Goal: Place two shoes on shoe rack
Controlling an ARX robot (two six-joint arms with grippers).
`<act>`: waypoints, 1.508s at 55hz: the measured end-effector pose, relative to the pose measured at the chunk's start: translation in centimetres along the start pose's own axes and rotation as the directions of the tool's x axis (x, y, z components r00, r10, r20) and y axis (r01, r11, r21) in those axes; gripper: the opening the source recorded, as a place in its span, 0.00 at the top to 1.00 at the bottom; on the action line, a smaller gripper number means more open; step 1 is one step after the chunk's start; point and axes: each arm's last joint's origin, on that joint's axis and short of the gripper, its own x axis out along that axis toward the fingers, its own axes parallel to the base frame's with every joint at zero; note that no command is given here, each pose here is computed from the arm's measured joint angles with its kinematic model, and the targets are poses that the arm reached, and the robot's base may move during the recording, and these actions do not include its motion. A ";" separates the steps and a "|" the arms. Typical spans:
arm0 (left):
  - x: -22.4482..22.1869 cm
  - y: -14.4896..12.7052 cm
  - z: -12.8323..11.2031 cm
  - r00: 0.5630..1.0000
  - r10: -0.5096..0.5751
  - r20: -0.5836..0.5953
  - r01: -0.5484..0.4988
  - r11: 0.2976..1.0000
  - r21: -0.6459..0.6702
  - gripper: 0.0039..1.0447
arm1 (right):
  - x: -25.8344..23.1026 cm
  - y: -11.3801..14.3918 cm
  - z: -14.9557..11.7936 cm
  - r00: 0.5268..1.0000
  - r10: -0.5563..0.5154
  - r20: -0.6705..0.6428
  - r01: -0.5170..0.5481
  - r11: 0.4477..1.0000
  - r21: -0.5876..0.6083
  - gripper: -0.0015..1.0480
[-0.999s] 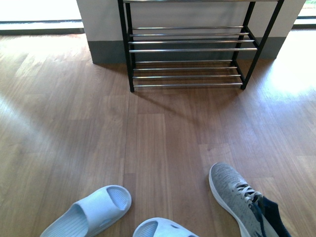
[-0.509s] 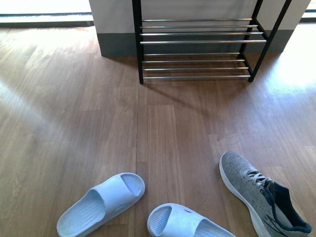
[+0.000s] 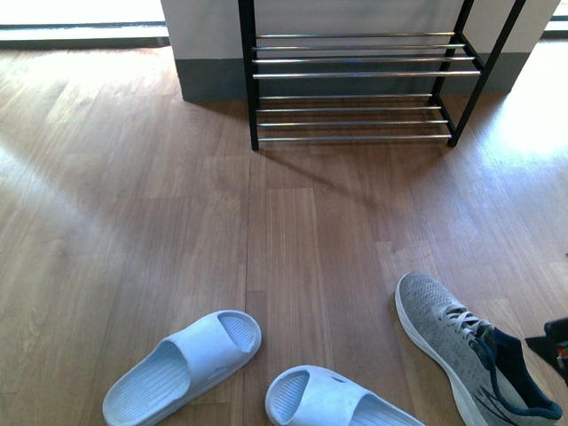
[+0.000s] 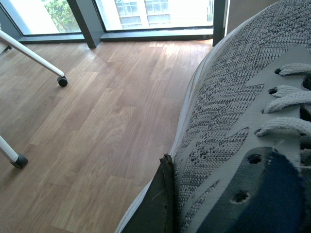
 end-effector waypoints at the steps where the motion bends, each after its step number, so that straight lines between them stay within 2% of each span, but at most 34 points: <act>1: 0.0 0.0 0.0 1.000 0.000 0.000 0.000 1.000 0.000 0.99 | 0.4 0.0 -0.2 1.000 0.010 -0.008 -0.010 1.000 -0.001 0.09; 7: 0.0 0.0 0.0 1.000 -0.001 0.000 0.001 1.000 0.000 0.99 | 2.2 0.1 -1.1 0.998 0.042 -0.045 -0.043 0.999 -0.006 0.09; 30: 0.0 0.0 0.0 1.000 0.000 0.000 0.000 1.000 0.000 0.99 | 6.1 -1.1 -1.9 0.997 0.018 -0.071 -0.020 0.999 -0.041 0.09; 56: 0.0 0.0 0.0 1.000 0.000 0.000 0.000 1.000 0.000 0.99 | 9.7 -2.5 -1.4 0.998 -0.030 -0.050 0.027 0.998 -0.054 0.09; 61: 0.0 0.0 0.0 1.000 0.000 0.000 0.000 1.000 0.000 0.99 | 10.1 -2.3 -1.2 0.998 -0.035 -0.045 0.032 0.998 -0.055 0.18; 83: 0.0 0.0 0.0 1.000 0.000 0.000 0.000 1.000 0.000 0.99 | 11.7 -1.2 -0.8 0.997 -0.018 -0.072 0.013 0.998 -0.065 0.70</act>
